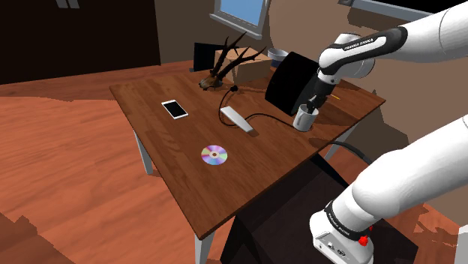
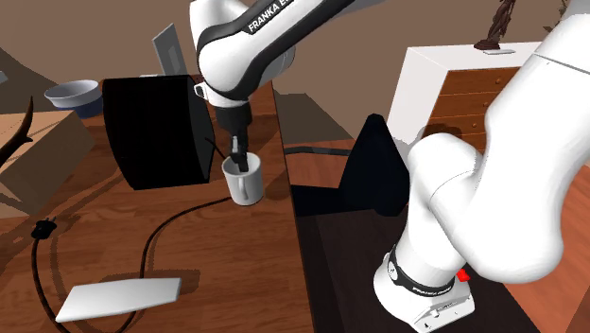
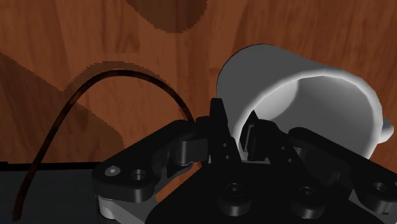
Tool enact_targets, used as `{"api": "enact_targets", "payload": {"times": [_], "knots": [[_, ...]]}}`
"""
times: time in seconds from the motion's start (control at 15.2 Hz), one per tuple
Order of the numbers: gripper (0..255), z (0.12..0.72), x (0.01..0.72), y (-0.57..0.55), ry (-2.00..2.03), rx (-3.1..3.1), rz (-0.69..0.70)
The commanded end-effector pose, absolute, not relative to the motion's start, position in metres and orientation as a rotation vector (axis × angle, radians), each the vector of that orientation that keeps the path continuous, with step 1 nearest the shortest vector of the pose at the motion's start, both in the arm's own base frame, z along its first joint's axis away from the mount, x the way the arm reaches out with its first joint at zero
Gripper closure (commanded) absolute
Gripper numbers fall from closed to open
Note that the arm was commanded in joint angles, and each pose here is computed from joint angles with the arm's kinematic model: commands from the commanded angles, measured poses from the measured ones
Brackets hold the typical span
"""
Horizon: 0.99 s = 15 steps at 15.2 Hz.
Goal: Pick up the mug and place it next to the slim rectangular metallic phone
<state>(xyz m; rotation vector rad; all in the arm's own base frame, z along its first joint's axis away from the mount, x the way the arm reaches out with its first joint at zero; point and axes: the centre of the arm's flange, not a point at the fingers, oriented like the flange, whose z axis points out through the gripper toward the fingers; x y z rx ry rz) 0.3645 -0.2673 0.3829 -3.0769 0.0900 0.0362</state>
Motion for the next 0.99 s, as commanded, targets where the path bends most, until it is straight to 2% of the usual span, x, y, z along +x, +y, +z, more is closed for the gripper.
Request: {"api": "enact_targets", "payload": {"times": [0.0,0.92], "knots": [[255,0.393,0.365,-0.267,0.09,-3.077,0.037],[255,0.467,0.365,-0.267,0.09,-3.077,0.037]]}}
